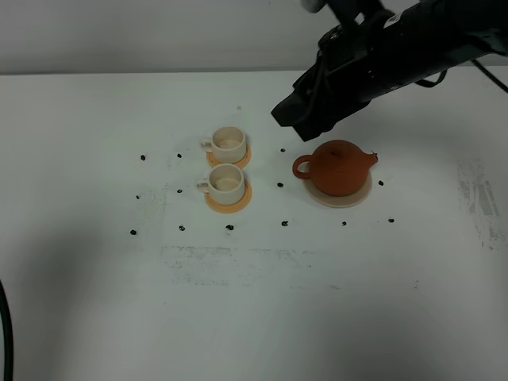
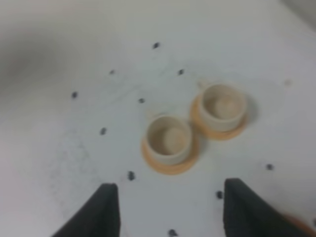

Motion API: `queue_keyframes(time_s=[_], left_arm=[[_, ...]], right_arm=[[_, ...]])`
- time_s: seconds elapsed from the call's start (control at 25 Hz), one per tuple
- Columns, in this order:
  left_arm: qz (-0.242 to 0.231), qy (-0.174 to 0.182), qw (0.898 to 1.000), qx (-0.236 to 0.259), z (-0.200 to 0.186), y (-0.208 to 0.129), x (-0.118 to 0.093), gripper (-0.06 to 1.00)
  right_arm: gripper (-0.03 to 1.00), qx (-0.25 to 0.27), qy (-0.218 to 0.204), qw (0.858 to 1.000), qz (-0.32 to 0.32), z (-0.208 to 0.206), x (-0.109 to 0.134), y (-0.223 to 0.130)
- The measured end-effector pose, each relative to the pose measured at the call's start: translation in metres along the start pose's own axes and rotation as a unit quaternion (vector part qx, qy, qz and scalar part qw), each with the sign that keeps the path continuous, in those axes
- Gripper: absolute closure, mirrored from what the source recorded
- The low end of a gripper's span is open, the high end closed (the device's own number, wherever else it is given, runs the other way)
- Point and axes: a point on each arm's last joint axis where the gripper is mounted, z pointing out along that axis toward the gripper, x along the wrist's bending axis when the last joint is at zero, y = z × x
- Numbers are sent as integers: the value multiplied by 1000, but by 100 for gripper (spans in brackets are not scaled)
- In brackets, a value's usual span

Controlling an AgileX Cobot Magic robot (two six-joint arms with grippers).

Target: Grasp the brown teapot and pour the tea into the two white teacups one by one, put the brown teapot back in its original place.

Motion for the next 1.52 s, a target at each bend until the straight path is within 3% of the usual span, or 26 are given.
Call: queue_keyframes(time_s=[0.48, 0.8, 1.08, 1.52], left_arm=[[-13, -15, 1000, -19, 3, -79, -12, 39], [-18, -13, 999, -24, 11, -105, -14, 39], [-12, 3, 1000, 1, 19, -114, -11, 42], [-11, 4, 1000, 8, 20, -116, -11, 54]], right_arm=[[48, 61, 8, 997, -49, 69, 33, -28], [48, 36, -51, 995, -84, 71, 23, -23], [49, 12, -93, 990, -110, 70, 16, -18], [52, 49, -74, 994, -69, 110, -5, -22]])
